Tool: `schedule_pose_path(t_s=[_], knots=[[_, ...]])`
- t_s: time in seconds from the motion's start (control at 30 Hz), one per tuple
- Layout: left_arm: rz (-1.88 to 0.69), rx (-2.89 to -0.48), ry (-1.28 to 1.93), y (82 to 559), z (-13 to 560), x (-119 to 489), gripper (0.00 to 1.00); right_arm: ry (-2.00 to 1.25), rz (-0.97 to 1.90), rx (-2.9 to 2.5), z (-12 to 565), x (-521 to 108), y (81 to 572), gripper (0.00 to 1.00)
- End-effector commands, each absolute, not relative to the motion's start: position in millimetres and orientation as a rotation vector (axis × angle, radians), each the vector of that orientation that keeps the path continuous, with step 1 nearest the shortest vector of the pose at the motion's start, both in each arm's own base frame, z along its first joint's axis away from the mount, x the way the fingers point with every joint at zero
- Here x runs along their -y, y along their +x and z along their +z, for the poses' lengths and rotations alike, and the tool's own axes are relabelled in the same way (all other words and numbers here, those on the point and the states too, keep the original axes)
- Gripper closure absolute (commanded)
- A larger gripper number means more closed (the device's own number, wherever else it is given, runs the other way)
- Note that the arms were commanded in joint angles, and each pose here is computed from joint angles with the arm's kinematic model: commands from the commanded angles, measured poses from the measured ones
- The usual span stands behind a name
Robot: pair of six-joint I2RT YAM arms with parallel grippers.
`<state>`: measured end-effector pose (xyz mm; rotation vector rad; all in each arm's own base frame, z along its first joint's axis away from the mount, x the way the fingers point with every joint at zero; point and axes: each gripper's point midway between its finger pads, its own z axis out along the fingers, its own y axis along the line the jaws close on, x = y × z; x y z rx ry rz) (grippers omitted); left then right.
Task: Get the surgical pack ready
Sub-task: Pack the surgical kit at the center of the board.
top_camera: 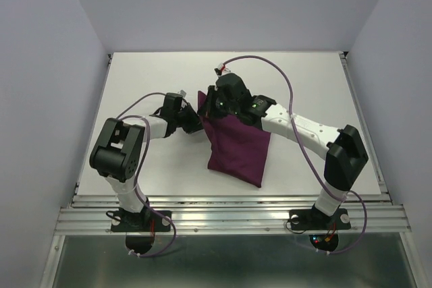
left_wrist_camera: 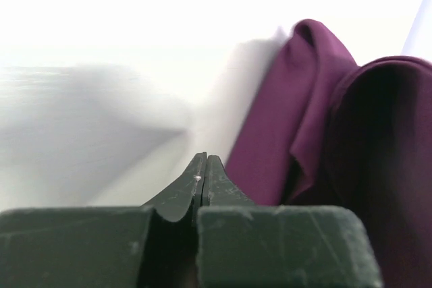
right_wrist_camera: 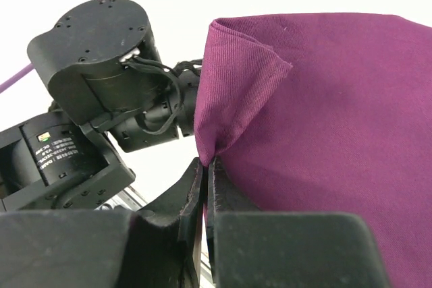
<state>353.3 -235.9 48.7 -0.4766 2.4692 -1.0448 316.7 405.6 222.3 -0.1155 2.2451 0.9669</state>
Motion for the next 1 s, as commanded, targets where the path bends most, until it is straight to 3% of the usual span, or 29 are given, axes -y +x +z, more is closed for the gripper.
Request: schedule_pose_path(t_s=[0.0,0.27,0.33,0.37,0.4,0.47,0.5,0.67,0.7,0.77,0.9,0.97], knots=[[-1.003,-2.459,-0.484,347.9,52.8,212.8,0.95,-0.157,1.096,-2.11,266.0,-432.2,323.7,0.99],[-0.865,-2.242,-0.828,358.3,77.6,116.4,0.96,-0.246,1.126,-2.194,234.5,-455.4,323.9,0.96],[-0.855,-2.167,-0.914,355.1,84.5,103.3,0.96,-0.255,1.142,-2.2,230.1,-463.2,326.9,0.82],[-0.835,-2.102,-0.917,357.3,100.7,95.4,0.96,-0.276,1.148,-2.214,226.2,-466.5,326.0,0.61],[-0.827,-2.083,-0.917,356.3,106.8,93.1,0.95,-0.287,1.137,-2.225,223.6,-468.1,327.4,0.52],[-0.809,-2.059,-0.884,355.3,119.8,90.0,0.89,-0.283,1.05,-2.236,220.1,-462.4,336.0,0.34],[-0.803,-2.064,-0.871,353.9,121.1,89.9,0.86,-0.275,1.015,-2.232,221.0,-457.8,338.7,0.31],[-0.859,-2.162,-0.751,339.3,117.6,105.3,0.7,-0.11,0.858,-2.179,240.7,-383.0,367.4,0.29],[-0.887,-2.194,-0.722,329.8,111.3,112.0,0.59,-0.05,0.801,-2.219,220.7,-353.8,374.9,0.29],[-0.919,-2.216,-0.679,318.7,109.3,120.8,0.48,0.014,0.779,-2.205,227.2,-318.6,372.0,0.29],[-0.969,-2.294,-0.604,292.1,97.2,147.6,0.27,0.155,0.648,-2.221,204.2,-246.8,363.1,0.3],[-0.988,-2.346,-0.564,278.6,88.7,164.3,0.22,0.212,0.602,-2.238,191.0,-218.1,350.7,0.3]])
